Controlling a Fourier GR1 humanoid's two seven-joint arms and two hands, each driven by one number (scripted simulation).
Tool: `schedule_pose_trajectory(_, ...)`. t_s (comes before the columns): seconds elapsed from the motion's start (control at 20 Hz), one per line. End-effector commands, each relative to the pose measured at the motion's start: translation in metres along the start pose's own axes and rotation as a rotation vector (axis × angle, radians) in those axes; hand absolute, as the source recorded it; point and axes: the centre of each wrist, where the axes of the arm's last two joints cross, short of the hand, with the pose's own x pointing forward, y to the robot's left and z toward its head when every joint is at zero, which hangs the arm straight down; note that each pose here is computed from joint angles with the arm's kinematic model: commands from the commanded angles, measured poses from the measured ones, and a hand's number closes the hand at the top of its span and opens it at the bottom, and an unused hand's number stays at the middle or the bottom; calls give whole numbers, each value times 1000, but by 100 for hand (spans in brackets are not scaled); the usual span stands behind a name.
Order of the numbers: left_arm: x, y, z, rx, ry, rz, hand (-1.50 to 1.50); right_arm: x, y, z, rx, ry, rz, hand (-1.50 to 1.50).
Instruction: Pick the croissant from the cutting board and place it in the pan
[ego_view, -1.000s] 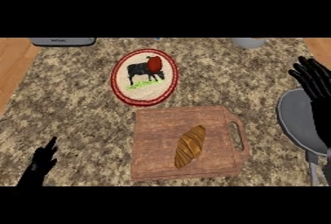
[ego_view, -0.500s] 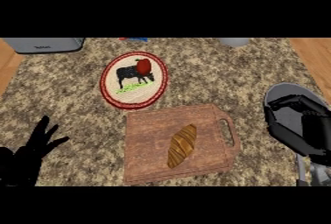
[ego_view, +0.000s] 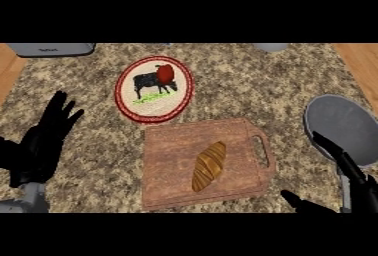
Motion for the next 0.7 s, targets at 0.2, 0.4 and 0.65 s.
schedule_pose_trajectory(0.2,15,-8,-18,-57,-29,-1,0,57,-12,-17,143,65,280,-150)
schedule_pose_trajectory(0.4,12,-19,-26,-101,-38,28,0,81,-7,-37,230,129,420,-150)
schedule_pose_trajectory(0.65,8,-22,-25,-84,-42,8,0,102,20,-55,425,225,525,-150)
